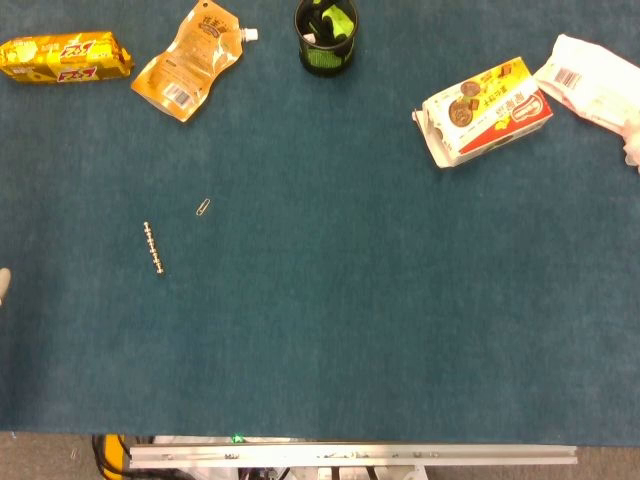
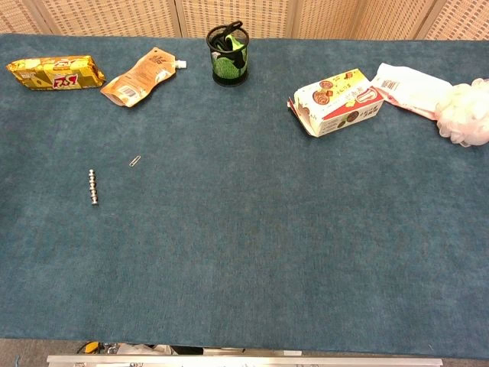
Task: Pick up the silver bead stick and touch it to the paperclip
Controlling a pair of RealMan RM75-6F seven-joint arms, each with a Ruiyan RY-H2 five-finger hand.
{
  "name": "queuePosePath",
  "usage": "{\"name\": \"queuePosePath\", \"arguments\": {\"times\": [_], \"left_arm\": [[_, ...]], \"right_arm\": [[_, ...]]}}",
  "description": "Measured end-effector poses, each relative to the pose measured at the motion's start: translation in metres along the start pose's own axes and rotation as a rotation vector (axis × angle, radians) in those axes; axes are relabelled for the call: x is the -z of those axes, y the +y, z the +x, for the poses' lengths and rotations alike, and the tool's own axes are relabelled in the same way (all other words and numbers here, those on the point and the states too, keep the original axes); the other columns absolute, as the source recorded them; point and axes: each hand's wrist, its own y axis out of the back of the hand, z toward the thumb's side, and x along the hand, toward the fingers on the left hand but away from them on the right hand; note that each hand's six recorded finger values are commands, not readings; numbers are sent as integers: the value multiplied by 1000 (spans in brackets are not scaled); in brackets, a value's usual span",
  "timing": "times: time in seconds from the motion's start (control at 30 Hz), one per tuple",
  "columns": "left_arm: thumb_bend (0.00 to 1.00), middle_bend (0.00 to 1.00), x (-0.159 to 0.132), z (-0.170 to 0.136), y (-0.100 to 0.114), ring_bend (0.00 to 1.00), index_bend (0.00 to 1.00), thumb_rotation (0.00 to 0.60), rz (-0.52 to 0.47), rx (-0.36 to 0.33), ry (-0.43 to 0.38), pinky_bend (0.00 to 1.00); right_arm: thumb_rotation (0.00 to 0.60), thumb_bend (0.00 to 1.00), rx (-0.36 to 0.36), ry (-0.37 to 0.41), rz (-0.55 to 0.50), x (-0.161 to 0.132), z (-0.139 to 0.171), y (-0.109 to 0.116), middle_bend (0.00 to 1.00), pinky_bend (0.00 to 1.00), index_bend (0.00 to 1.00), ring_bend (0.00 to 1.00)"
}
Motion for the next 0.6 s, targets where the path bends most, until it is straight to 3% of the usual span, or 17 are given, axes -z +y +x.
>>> {"name": "queuePosePath", "arguments": {"times": [0.6], "left_arm": [[256, 95, -9, 14, -1, 84, 26, 600, 11, 49, -85, 47]], "right_arm": [[600, 307, 27, 11, 35, -3, -10, 11, 440, 372, 507, 346]]}}
